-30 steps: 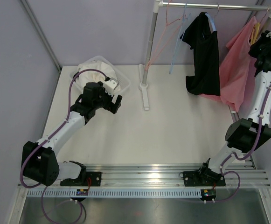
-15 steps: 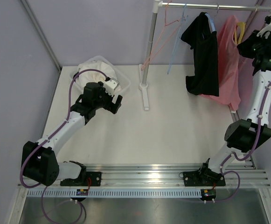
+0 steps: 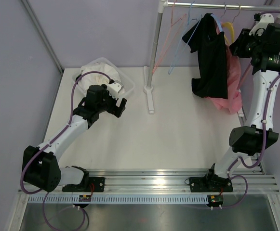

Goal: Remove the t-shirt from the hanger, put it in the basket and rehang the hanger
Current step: Grab a hanger with a tshirt on it with the right arm

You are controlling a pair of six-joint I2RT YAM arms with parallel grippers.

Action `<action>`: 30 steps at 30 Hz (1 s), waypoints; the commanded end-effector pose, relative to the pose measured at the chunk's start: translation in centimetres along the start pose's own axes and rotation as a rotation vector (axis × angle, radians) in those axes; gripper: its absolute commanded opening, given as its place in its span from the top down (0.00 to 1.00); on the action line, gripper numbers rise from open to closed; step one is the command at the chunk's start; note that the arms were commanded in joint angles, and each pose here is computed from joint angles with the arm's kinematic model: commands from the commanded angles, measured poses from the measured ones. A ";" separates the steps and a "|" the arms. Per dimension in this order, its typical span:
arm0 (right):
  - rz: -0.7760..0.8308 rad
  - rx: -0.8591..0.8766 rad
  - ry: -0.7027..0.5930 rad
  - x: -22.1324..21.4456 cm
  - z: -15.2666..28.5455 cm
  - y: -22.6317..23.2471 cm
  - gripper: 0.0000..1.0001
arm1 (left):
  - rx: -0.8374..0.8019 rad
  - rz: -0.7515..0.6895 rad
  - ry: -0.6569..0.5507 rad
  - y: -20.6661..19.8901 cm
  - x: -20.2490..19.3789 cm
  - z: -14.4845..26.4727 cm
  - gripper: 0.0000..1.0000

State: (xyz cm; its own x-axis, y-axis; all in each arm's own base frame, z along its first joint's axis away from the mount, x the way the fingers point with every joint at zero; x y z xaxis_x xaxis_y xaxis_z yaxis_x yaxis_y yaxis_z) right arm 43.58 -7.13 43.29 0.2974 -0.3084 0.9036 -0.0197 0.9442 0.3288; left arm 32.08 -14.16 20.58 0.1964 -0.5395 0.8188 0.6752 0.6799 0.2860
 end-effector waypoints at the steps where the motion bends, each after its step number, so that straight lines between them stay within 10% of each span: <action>1: 0.016 -0.069 -0.057 1.6 1.6 0.0 0.57 | 0.041 -0.034 -0.086 0.9 2.6 1.1 0.01; 30: -0.039 0.177 -0.318 5.5 7.0 5.9 0.45 | 0.056 -0.049 -0.112 1.0 3.1 1.9 0.01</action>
State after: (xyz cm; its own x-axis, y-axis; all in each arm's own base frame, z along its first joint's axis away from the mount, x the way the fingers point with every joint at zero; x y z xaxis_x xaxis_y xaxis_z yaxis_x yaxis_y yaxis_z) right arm 36.55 -4.92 50.86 0.0216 -0.3528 0.9355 -0.0859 0.9316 0.3533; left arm 31.83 -14.06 21.56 0.1677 -0.5362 0.8272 0.6690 0.6782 0.3040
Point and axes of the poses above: each gripper's point midway between its finger pads, its own z axis back along the fingers, its own y axis along the line the jaws close on, x = y × z, the point moved 5 cm from there along z, back along the fingers, and after that the axes turned 13 degrees about -z, right-handed, at the moved point
